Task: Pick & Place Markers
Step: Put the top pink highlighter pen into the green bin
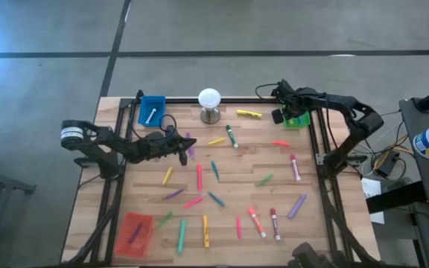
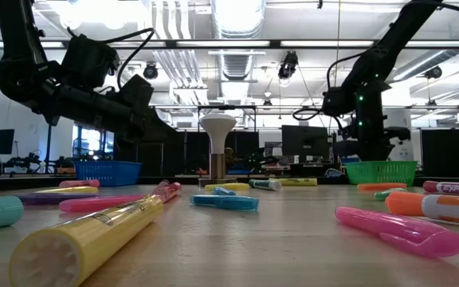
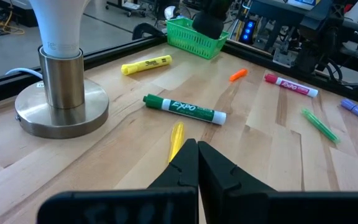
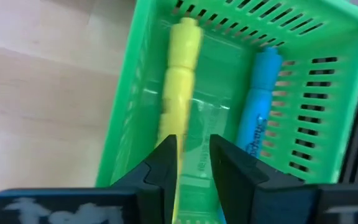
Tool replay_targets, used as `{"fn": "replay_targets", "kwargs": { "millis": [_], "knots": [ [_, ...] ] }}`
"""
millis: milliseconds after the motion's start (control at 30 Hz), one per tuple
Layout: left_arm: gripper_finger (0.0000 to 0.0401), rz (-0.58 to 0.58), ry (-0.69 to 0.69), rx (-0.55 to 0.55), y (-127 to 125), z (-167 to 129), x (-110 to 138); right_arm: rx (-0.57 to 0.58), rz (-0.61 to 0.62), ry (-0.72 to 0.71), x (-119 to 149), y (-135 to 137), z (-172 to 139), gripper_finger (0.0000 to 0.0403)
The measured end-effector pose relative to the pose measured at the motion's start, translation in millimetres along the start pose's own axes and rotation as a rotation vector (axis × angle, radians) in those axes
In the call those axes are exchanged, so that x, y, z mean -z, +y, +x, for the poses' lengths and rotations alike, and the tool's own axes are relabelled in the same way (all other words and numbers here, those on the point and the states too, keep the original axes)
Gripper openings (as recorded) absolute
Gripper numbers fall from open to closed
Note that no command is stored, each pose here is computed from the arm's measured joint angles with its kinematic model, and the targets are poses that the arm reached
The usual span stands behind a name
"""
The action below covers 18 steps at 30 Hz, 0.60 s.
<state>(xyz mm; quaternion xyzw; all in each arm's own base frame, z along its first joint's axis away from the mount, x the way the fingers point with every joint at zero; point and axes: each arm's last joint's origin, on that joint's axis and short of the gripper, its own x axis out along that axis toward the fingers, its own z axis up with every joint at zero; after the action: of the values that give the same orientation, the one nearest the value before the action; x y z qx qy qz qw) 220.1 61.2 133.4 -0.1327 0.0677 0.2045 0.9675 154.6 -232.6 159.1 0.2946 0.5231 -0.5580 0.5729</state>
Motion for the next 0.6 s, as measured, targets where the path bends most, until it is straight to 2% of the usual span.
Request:
{"fn": "replay_targets", "kwargs": {
  "millis": [167, 400, 500, 600],
  "knots": [
    [0.0, 0.0, 0.0, 0.0, 0.0, 0.0, 0.0, -0.045, 0.012, -0.03, 0.4, -1.0, -12.2, 0.0055],
    [0.0, 0.0, 0.004, -0.005, 1.0, 0.1, 0.2, -0.137, 0.012, -0.226, 14.4, -0.9, -62.7, 0.0011],
    [0.0, -0.001, 0.013, -0.012, 2.3, 0.2, 0.9, -0.227, 0.005, -0.364, 32.1, 5.3, -79.2, 0.0009],
    [0.0, -0.001, 0.027, -0.006, 2.7, 0.2, 2.1, -0.365, 0.013, -0.512, 53.6, 14.6, -85.1, 0.0008]
  ]
}}
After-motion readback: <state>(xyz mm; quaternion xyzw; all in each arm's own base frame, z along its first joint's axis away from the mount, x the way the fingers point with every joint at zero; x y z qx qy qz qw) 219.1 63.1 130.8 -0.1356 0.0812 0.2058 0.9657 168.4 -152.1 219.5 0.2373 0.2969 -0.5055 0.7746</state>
